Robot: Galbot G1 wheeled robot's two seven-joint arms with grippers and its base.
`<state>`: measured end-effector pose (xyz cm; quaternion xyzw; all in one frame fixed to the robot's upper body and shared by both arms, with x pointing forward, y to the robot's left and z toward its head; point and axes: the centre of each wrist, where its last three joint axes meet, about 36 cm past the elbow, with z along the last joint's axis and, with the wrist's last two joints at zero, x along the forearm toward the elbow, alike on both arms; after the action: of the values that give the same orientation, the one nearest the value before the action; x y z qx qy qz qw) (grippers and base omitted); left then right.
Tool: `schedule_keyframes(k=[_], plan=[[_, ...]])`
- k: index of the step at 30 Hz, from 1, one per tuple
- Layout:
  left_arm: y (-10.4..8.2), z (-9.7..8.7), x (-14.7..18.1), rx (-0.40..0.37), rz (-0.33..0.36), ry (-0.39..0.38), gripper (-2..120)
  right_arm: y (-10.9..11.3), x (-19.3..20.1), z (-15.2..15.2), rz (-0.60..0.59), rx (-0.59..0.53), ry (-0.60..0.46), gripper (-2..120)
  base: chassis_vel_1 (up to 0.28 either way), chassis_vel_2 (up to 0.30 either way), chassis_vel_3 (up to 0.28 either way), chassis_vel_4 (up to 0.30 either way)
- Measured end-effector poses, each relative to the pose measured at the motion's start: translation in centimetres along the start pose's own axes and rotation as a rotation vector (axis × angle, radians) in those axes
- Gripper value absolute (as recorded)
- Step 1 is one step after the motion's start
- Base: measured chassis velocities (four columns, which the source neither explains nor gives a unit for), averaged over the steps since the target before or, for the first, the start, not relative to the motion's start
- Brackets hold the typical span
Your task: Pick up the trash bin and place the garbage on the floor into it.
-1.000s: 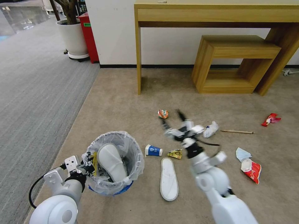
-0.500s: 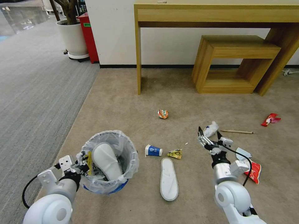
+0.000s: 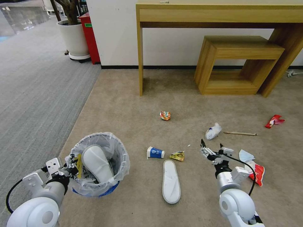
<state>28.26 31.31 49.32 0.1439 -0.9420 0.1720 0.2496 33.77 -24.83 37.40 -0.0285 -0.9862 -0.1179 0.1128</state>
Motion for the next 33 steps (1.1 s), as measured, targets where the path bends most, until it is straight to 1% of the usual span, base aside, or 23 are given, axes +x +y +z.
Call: schedule_keyframes(k=[3,4,5,6,7,8,10,11,14,15,18,19,22,23,26,27,29,33], plan=[[0.4,0.1,-0.3,0.002,-0.008,0.007,1,1.0,-0.1,0.6,-0.02,0.0,0.085,100,0.0,0.0,0.0,0.0],[0.4,0.2,-0.3,0.005,-0.008,0.01,1,1.4,-0.3,0.7,-0.033,-0.003,0.133,100,0.0,0.0,0.0,0.0],[0.4,0.2,-0.3,0.005,-0.008,0.01,1,1.4,-0.3,0.7,-0.033,-0.003,0.133,100,0.0,0.0,0.0,0.0],[0.3,0.4,-0.4,0.009,-0.008,0.016,1,1.8,-0.6,0.9,-0.052,-0.02,0.213,100,0.0,0.0,0.0,0.0],[0.2,0.5,-0.5,0.012,-0.006,0.018,1,2.2,-1.0,1.3,-0.064,-0.035,0.257,100,0.0,0.0,0.0,0.0],[0.2,0.5,-0.5,0.012,-0.006,0.018,1,2.2,-1.0,1.3,-0.064,-0.035,0.257,100,0.0,0.0,0.0,0.0],[0.0,0.7,-0.5,0.018,-0.002,0.021,1,2.8,-2.0,3.1,-0.087,-0.042,0.321,100,0.0,0.0,0.0,0.0],[0.0,0.7,-0.5,0.018,-0.002,0.021,1,2.8,-2.0,3.1,-0.087,-0.042,0.321,100,0.0,0.0,0.0,0.0],[-0.1,0.7,-0.3,0.02,-0.001,0.019,1,3.7,-3.6,5.7,-0.115,-0.048,0.398,100,0.0,0.0,0.0,0.0],[-0.1,0.7,-0.3,0.02,-0.001,0.019,1,3.7,-3.6,5.7,-0.115,-0.048,0.398,100,0.0,0.0,0.0,0.0],[-0.1,0.7,-0.2,0.02,-0.002,0.017,1,4.6,-5.3,8.1,-0.108,-0.049,0.473,100,0.0,0.0,0.0,0.0],[-0.1,0.7,-0.2,0.02,-0.002,0.017,1,4.6,-5.3,8.1,-0.108,-0.049,0.473,100,0.0,0.0,0.0,0.0],[-0.2,0.7,-0.2,0.023,-0.002,0.016,1,5.5,-6.2,9.8,-0.076,-0.068,0.58,100,0.0,0.0,0.0,0.0],[-0.2,0.7,-0.2,0.023,-0.002,0.016,1,5.5,-6.2,9.8,-0.076,-0.068,0.58,100,0.0,0.0,0.0,0.0],[-0.2,0.7,-0.2,0.023,-0.004,0.016,1,5.9,-6.2,10.5,-0.027,-0.076,0.694,100,0.0,0.0,0.0,0.0],[-0.2,0.7,-0.2,0.023,-0.004,0.016,1,5.9,-6.2,10.5,-0.027,-0.076,0.694,100,0.0,0.0,0.0,0.0],[-0.2,0.8,-0.2,0.022,-0.005,0.016,1,5.8,-6.0,10.7,-0.009,-0.068,0.725,100,0.0,0.0,0.0,0.0],[-0.3,0.9,-0.2,0.022,-0.004,0.019,1,5.5,-6.2,10.7,0.0,-0.06,0.729,100,0.0,0.0,0.0,0.0]])
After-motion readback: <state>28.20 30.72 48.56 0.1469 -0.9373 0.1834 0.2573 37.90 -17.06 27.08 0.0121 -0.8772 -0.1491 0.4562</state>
